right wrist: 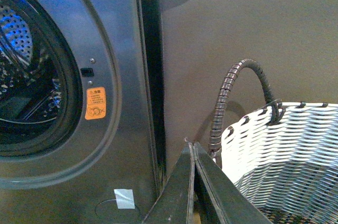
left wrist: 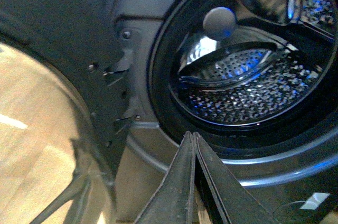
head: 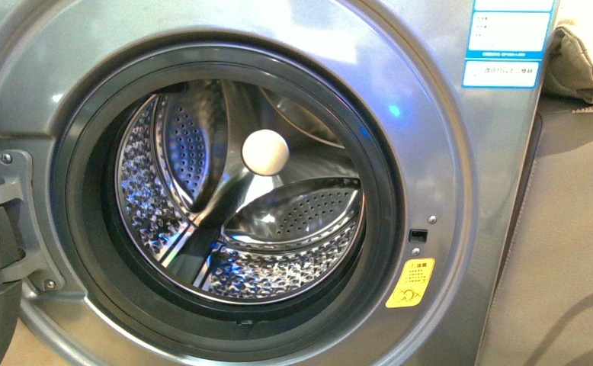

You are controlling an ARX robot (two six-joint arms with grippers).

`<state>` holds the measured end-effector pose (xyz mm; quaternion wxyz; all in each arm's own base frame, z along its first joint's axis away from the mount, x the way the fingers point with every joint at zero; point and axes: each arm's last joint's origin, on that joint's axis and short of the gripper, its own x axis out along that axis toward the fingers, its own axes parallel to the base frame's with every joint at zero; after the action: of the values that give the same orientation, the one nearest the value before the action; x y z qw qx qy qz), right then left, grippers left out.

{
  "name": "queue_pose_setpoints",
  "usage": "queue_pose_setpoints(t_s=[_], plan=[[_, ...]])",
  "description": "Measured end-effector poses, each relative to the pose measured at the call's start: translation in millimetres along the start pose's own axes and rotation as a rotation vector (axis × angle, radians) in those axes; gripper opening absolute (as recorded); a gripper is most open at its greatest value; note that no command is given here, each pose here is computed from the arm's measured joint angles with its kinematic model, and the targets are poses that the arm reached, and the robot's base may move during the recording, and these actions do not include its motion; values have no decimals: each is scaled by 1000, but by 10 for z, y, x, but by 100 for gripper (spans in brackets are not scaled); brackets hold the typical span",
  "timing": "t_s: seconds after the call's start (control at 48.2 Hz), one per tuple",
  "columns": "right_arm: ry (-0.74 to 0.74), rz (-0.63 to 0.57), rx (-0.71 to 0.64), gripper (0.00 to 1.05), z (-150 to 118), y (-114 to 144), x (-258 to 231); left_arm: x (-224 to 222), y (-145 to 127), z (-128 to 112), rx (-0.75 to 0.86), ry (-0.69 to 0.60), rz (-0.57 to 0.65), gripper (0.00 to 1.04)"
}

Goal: Collect clothes from washing machine

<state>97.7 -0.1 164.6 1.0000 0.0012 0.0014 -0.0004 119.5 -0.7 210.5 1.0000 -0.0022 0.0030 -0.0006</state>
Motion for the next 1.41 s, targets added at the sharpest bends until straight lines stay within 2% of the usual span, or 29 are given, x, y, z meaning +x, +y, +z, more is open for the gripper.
queue_pose_setpoints(t_s=[0.912,1.41], plan=[[0,0,0,2,0,0,0,-216,7,-446,1,-6,-1,4],[0,0,0,2,0,0,0,-219,7,-445,1,-9,0,4]])
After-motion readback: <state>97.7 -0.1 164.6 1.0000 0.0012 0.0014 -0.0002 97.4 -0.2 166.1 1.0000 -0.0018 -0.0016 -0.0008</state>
